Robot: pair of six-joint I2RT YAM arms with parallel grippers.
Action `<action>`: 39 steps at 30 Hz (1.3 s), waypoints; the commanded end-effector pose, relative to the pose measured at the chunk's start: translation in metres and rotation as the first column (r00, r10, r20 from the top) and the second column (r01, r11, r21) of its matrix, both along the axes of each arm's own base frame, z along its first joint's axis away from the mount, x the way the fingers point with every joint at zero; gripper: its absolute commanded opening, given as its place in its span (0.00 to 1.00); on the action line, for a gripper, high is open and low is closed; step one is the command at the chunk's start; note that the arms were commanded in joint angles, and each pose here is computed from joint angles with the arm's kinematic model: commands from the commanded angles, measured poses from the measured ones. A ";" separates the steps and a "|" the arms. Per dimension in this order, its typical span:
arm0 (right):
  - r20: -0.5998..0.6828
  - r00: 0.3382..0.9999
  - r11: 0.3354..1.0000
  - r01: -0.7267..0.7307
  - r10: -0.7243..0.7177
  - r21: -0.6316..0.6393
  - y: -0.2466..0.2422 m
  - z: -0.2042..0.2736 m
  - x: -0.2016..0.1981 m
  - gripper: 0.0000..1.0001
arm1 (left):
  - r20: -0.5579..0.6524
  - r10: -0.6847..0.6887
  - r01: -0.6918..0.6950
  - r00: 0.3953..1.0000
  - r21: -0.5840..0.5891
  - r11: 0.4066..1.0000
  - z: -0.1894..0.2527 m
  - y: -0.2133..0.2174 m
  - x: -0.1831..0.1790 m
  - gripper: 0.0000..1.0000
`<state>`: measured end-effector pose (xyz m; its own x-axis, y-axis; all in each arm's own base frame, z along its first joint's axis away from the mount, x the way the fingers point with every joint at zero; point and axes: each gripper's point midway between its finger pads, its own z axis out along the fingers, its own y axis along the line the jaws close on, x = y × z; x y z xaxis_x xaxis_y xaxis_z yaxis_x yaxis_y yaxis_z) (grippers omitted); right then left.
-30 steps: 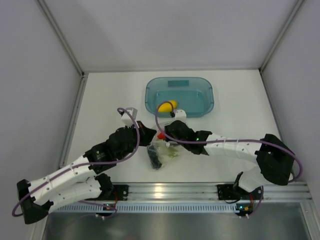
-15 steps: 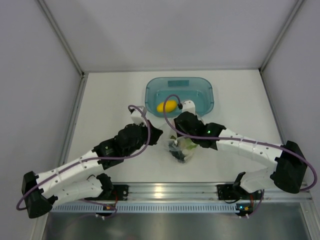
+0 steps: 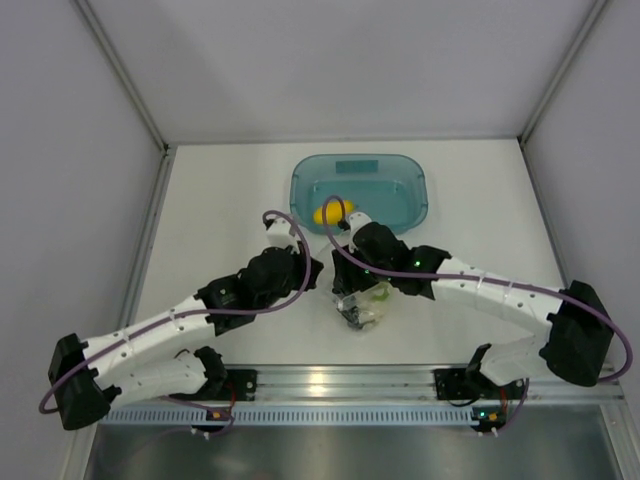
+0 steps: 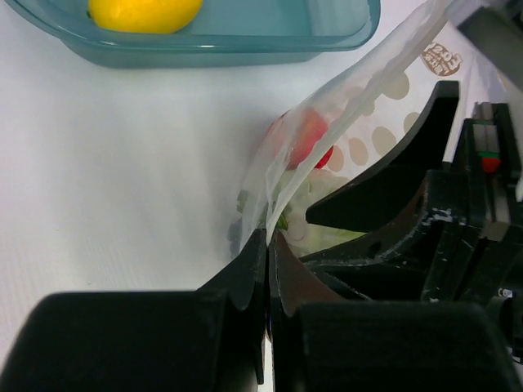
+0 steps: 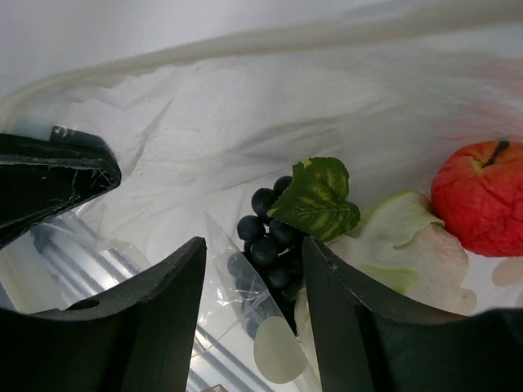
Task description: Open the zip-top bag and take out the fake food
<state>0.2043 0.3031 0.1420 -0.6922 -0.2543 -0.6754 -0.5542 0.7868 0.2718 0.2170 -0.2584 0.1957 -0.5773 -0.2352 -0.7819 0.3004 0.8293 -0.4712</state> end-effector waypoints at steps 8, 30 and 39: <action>-0.033 0.999 0.997 -0.006 0.003 -0.079 0.017 -0.025 0.000 0.50 | 0.045 0.049 -0.044 0.998 -0.105 0.994 0.030 0.011 -0.002 0.00; -0.140 0.989 0.987 -0.065 0.044 -0.148 0.059 -0.088 -0.021 0.67 | 0.014 0.071 -0.069 0.997 -0.082 0.994 0.015 0.009 0.000 0.00; -0.062 0.998 0.971 -0.012 -0.002 -0.238 0.050 -0.092 -0.013 0.44 | 0.022 0.078 -0.075 0.997 -0.082 0.994 0.017 0.011 0.002 0.00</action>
